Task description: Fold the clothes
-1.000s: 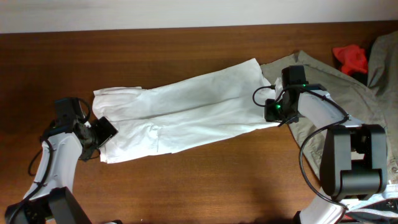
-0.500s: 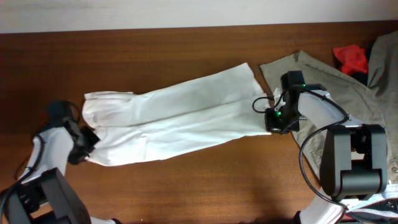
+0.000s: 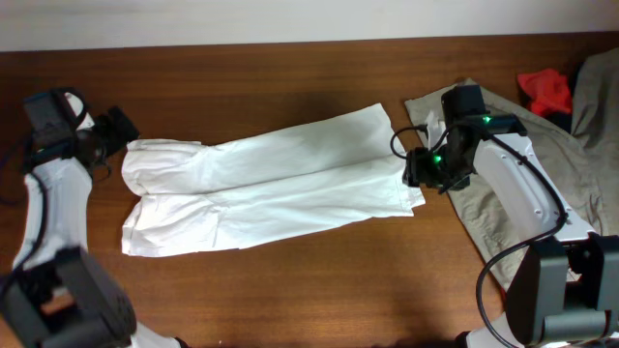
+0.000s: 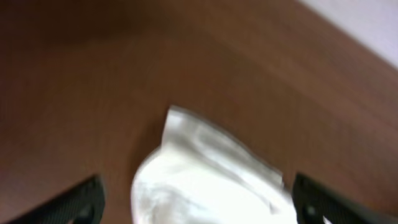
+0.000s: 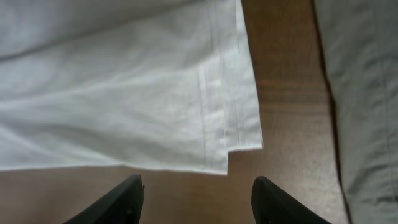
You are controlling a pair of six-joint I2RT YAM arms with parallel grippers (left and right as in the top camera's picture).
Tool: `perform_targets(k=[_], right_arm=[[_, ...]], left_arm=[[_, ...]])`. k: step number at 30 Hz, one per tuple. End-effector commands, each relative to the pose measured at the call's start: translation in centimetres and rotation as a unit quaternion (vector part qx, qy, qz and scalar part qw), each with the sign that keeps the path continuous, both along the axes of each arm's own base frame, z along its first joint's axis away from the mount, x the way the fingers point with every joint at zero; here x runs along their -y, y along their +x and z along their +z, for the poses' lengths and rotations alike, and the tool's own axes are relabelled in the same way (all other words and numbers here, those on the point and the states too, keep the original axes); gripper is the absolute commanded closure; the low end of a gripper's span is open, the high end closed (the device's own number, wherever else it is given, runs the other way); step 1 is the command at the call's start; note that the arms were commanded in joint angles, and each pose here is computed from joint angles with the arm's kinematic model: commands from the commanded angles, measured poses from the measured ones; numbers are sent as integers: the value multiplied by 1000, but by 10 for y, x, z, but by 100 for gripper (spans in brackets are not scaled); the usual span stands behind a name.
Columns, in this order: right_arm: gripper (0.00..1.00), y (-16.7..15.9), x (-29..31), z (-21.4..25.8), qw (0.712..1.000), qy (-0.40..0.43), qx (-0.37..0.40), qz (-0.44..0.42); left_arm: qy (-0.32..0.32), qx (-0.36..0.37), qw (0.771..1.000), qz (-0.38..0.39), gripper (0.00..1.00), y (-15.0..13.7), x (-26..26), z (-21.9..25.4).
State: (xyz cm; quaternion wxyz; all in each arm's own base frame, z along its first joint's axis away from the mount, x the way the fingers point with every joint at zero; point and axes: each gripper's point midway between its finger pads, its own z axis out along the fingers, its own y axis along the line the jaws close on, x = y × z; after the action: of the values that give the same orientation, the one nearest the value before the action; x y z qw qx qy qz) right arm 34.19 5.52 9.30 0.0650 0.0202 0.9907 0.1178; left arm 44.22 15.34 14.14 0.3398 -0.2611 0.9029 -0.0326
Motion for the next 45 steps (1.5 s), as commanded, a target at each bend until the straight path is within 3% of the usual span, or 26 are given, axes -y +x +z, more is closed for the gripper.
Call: perform_targets(k=[1,5,7,8,10,11,12,15,17,23,24,26,29,32,34,36,37,38,39,42,45], right_arm=[[40,1,1,9,1000,-5,8,-2],[40,-2,1,8,1000,-5,2,-2],[40,-3,1,8,1000,-6,-1,-2],[41,-3,0,8,1000,-4,-2,-2],[41,-7,1,8,1000,-5,-8,-2],[42,-7,1,8,1000,-4,-8,-2],[42,-7,1,8,1000,-4,-9,-2],[42,-9,1,7,1000,-5,-12,-2],[42,-9,1,7,1000,-5,-12,-2],[42,-9,1,7,1000,-5,-14,-2],[43,-10,1,7,1000,-5,-15,-2],[43,-12,1,7,1000,-5,-19,-2],[43,-12,1,7,1000,-5,-20,-2],[43,-13,1,7,1000,-5,-22,-2],[43,-13,1,7,1000,-5,-22,-2],[43,-13,1,7,1000,-5,-22,-2],[43,-13,1,7,1000,-5,-22,-2],[43,-13,1,7,1000,-5,-21,-2],[43,-13,1,7,1000,-5,-21,-2],[43,-11,1,7,1000,-6,-17,-2],[44,10,1,10,1000,-5,26,-2]], left_arm=[[-18,-20,999,-18,5,25,-1,-61],[-55,-38,998,-13,6,36,1,-120],[-88,-37,995,-4,11,38,8,-131],[-103,-40,994,1,18,39,11,-139],[-106,-36,994,6,50,41,10,-141],[-112,-8,994,-7,54,52,13,-133],[-116,13,993,-17,53,60,15,-126],[-108,57,992,-9,39,76,8,-112],[-105,74,992,-4,36,81,4,-106],[-64,8,996,54,36,58,-15,-130],[-64,7,996,53,41,58,-15,-133],[-65,6,997,51,62,59,-12,-136],[-65,6,997,46,75,61,-8,-137],[-57,-5,997,55,74,58,-12,-144],[-55,-16,997,60,60,55,-13,-157],[-54,-15,997,61,59,56,-14,-160],[-53,-11,997,60,63,58,-15,-159],[-53,-11,997,60,85,58,-15,-159],[-61,-6,997,52,100,60,-11,-157],[-130,55,990,-28,100,87,19,-123],[-153,123,977,-85,100,98,38,-47]])
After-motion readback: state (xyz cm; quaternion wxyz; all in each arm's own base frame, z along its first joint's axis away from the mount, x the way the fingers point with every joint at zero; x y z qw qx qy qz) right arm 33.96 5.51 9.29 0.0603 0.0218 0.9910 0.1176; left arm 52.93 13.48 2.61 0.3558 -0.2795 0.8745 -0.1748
